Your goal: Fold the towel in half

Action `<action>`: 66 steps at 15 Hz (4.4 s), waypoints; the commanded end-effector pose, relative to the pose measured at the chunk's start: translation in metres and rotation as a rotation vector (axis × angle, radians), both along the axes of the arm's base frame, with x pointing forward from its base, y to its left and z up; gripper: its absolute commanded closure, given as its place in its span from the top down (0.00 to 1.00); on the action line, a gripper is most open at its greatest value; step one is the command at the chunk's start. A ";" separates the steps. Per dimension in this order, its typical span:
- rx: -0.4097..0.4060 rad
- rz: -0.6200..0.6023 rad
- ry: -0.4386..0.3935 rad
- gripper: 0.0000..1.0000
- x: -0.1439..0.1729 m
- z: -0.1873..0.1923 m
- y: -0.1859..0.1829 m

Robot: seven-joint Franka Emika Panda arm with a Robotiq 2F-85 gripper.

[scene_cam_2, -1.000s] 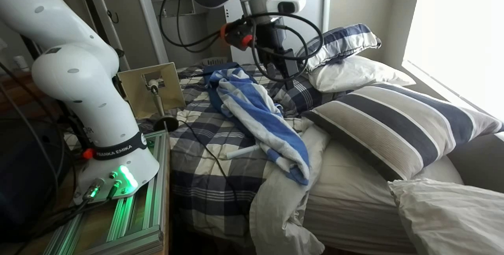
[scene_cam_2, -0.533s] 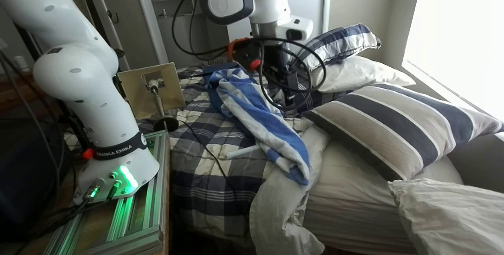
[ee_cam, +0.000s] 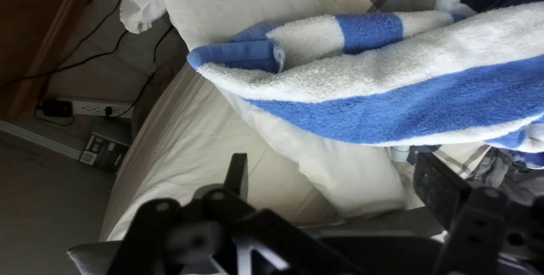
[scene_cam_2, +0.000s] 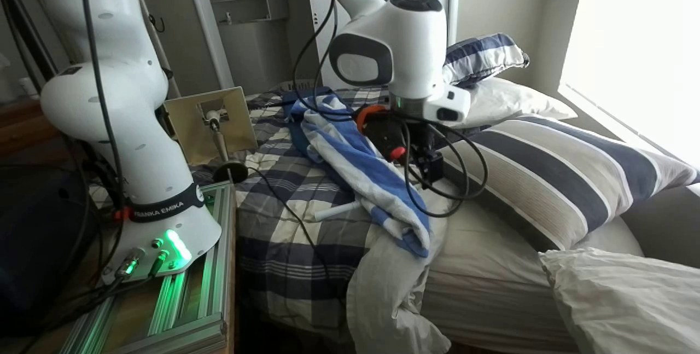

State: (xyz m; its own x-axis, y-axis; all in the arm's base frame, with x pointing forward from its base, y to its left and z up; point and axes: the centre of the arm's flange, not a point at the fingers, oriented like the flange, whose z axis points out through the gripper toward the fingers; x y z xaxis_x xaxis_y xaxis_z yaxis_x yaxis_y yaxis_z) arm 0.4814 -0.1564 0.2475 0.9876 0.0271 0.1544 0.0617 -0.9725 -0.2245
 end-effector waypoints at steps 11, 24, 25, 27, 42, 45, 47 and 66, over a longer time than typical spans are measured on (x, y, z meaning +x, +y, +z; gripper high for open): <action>-0.028 0.240 0.016 1.00 0.051 -0.131 -0.040; -0.047 0.476 0.081 0.48 0.049 -0.170 -0.027; -0.040 0.489 0.089 0.42 0.049 -0.169 -0.026; -0.033 0.507 0.103 0.27 0.049 -0.169 -0.023; 0.060 0.512 0.130 0.01 0.003 -0.013 0.086; 0.006 0.563 0.098 0.01 -0.009 0.026 0.141; -0.028 0.588 0.059 0.01 -0.014 0.049 0.185; -0.037 0.692 -0.043 0.01 -0.038 0.143 0.409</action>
State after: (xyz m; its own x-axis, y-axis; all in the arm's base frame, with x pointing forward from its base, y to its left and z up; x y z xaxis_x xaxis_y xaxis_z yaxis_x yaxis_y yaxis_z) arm 0.4373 0.2471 0.3850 0.7342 0.6546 0.1804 0.6789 -0.7122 -0.1785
